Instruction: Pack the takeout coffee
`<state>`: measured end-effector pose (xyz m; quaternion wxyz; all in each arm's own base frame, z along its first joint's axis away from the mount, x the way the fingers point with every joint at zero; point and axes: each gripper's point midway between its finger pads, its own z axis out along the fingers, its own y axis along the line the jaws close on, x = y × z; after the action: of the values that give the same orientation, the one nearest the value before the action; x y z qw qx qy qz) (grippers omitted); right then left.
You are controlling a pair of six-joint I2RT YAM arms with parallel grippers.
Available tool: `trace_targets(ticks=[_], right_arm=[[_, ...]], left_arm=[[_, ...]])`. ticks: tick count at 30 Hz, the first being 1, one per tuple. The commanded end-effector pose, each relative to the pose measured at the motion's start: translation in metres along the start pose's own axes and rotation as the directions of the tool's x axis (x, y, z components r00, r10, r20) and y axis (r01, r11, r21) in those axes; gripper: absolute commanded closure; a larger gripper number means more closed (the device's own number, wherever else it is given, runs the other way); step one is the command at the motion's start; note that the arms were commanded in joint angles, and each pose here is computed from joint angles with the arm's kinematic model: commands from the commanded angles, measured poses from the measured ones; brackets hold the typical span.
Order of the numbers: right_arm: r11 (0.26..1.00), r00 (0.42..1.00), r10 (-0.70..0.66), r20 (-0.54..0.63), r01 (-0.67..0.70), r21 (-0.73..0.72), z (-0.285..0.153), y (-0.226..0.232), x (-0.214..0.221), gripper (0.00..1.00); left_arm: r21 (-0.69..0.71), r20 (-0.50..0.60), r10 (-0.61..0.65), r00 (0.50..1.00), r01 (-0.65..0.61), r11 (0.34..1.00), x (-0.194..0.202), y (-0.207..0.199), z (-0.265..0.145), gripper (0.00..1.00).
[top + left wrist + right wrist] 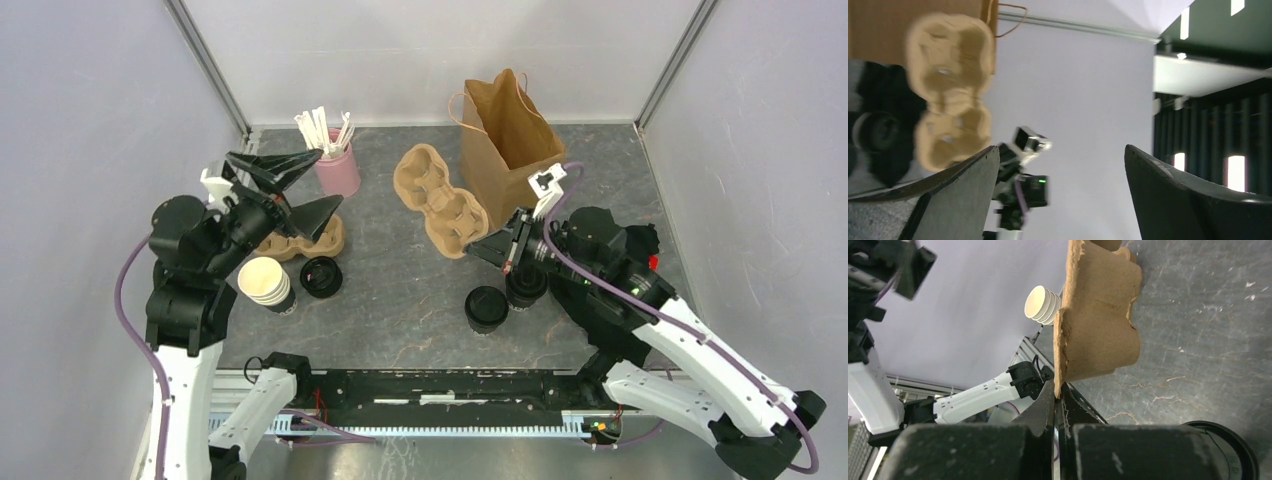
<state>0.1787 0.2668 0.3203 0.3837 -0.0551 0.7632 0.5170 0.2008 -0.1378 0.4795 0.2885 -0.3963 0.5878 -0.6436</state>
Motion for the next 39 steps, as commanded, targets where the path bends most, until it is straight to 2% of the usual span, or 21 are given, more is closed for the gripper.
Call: trace_targets(ticks=[1, 6, 10, 14, 18, 26, 31, 35, 37, 39], right_arm=[[0.988, 0.984, -0.150, 0.100, 0.153, -0.025, -0.031, 0.045, -0.047, 1.00], [0.930, 0.909, -0.352, 0.223, 0.312, 0.193, -0.061, 0.051, -0.111, 1.00], [0.840, 0.822, -0.496, 0.279, 0.372, 0.396, -0.084, 0.050, -0.161, 1.00], [0.728, 0.746, -0.601, 0.286, 0.363, 0.582, -0.098, 0.036, -0.197, 1.00], [0.630, 0.695, -0.669, 0.263, 0.342, 0.697, -0.104, 0.028, -0.221, 1.00], [0.471, 0.635, -0.757, 0.158, 0.362, 0.804, -0.106, 0.003, -0.235, 1.00], [0.462, 0.627, -0.768, 0.132, 0.400, 0.792, -0.103, -0.008, -0.229, 1.00], [0.442, 0.608, -0.786, 0.116, 0.419, 0.793, -0.112, -0.009, -0.228, 1.00], [0.447, 0.602, -0.788, 0.127, 0.419, 0.790, -0.116, -0.008, -0.227, 1.00], [0.451, 0.596, -0.792, 0.132, 0.425, 0.785, -0.115, -0.011, -0.222, 1.00]], left_arm=[[-0.001, -0.104, 0.333, 0.937, -0.335, 0.942, 0.010, 0.011, 0.008, 0.00], [-0.017, -0.183, 0.461, 0.868, -0.472, 0.882, 0.005, 0.027, 0.030, 0.01], [-0.045, -0.201, 0.517, 0.832, -0.535, 0.844, -0.008, 0.038, 0.050, 0.05], [-0.067, -0.198, 0.540, 0.818, -0.561, 0.825, -0.013, 0.047, 0.082, 0.02], [-0.066, -0.212, 0.584, 0.783, -0.608, 0.791, 0.012, 0.059, 0.125, 0.00], [-0.081, -0.270, 0.650, 0.711, -0.689, 0.720, 0.041, 0.083, 0.216, 0.05], [-0.087, -0.251, 0.659, 0.709, -0.694, 0.714, 0.050, 0.100, 0.255, 0.14], [-0.108, -0.265, 0.659, 0.704, -0.701, 0.705, 0.060, 0.113, 0.281, 0.12], [-0.109, -0.275, 0.674, 0.686, -0.719, 0.687, 0.068, 0.119, 0.291, 0.11], [-0.133, -0.270, 0.690, 0.672, -0.736, 0.664, 0.068, 0.130, 0.303, 0.14]])
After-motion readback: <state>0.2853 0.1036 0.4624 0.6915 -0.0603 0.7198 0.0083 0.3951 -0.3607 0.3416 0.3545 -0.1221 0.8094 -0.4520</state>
